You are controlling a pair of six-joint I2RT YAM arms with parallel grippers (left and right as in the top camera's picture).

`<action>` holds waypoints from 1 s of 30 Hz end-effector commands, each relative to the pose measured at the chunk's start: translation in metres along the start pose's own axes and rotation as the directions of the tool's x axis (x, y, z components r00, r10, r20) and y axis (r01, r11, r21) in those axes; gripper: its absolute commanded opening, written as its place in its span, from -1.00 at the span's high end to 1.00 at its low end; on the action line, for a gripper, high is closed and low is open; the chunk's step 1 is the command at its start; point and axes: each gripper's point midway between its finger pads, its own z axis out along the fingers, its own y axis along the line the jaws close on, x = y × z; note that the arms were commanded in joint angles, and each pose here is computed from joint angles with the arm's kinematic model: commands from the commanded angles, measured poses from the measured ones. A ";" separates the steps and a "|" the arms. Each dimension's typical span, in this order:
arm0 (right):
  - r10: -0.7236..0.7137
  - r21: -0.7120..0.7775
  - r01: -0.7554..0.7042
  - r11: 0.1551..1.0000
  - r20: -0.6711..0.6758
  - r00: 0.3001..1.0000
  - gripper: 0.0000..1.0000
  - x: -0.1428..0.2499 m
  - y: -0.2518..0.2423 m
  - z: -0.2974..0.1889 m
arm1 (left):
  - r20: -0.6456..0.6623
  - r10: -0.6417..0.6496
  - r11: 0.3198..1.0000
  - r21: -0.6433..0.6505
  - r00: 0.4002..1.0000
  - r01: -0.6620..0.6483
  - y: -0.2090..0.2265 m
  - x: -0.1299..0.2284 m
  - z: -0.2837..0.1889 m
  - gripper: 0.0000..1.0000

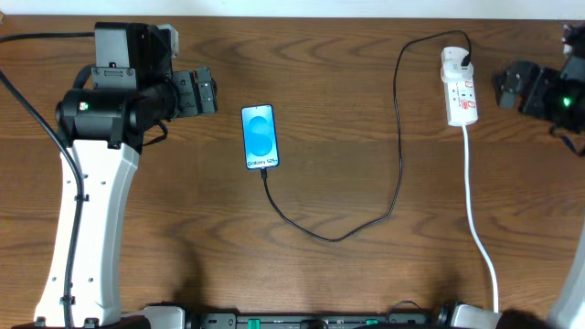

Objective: Plug charger to phone and switch on socket

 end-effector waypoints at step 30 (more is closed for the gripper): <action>-0.095 0.018 0.096 0.995 -0.016 0.995 -0.98 0.135 0.045 -0.155 | 0.020 0.003 1.000 -0.007 1.000 -0.003 0.001 -0.004 -0.006 -0.96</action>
